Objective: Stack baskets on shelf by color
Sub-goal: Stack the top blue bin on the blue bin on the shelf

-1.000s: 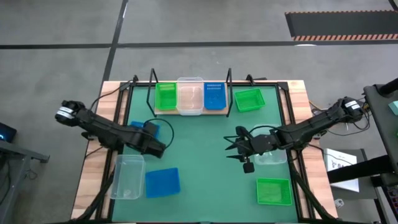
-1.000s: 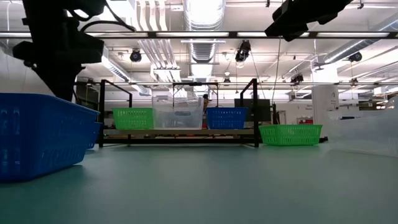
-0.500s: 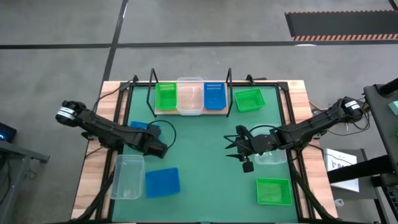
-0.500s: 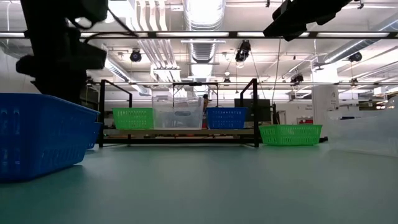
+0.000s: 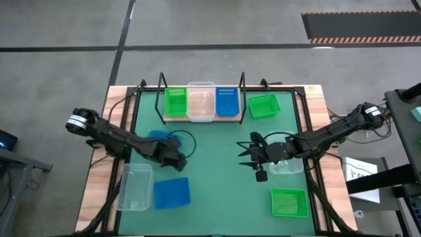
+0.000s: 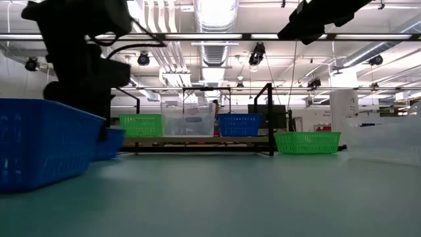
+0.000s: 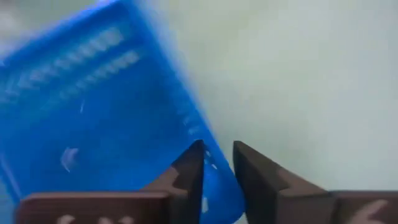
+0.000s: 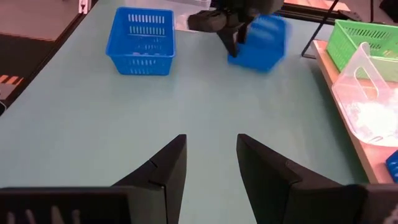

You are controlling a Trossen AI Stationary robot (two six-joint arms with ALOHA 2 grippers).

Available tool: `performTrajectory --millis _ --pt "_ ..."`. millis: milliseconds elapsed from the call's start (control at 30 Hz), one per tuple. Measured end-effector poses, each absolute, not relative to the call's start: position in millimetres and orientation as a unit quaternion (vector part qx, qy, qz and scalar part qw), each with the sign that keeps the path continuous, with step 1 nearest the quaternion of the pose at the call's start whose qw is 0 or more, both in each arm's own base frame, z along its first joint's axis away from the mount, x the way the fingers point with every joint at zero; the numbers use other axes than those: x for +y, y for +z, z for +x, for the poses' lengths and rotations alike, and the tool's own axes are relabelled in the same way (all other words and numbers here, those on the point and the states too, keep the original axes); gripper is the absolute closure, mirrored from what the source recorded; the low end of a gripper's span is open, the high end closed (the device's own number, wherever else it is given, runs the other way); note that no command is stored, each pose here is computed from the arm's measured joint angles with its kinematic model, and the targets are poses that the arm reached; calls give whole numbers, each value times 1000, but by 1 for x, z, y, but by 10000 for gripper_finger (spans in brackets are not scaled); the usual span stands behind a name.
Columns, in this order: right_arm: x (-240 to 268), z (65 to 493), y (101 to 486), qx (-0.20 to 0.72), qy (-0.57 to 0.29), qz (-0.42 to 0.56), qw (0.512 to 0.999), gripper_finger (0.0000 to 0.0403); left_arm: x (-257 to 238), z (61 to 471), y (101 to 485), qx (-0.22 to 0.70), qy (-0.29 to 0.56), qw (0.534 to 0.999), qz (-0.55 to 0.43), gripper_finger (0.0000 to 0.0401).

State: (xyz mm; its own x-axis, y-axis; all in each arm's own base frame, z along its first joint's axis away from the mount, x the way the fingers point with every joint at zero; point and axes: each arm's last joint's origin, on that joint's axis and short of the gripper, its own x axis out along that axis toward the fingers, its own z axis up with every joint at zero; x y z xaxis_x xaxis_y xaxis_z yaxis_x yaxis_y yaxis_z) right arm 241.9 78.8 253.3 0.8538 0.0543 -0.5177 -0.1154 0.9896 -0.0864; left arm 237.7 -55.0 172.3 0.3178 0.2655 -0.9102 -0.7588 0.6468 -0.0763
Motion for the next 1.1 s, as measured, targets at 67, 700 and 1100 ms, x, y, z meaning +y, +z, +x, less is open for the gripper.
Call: performTrajectory --millis 67,700,1100 --pt "79 242 253 266 44 -57 961 268 -60 254 177 453 280 806 -257 372" --pt "82 249 244 281 32 -19 959 268 -87 317 189 390 64 914 -94 386" --pt "93 281 221 286 35 -20 957 268 -86 313 189 397 32 916 -50 296"
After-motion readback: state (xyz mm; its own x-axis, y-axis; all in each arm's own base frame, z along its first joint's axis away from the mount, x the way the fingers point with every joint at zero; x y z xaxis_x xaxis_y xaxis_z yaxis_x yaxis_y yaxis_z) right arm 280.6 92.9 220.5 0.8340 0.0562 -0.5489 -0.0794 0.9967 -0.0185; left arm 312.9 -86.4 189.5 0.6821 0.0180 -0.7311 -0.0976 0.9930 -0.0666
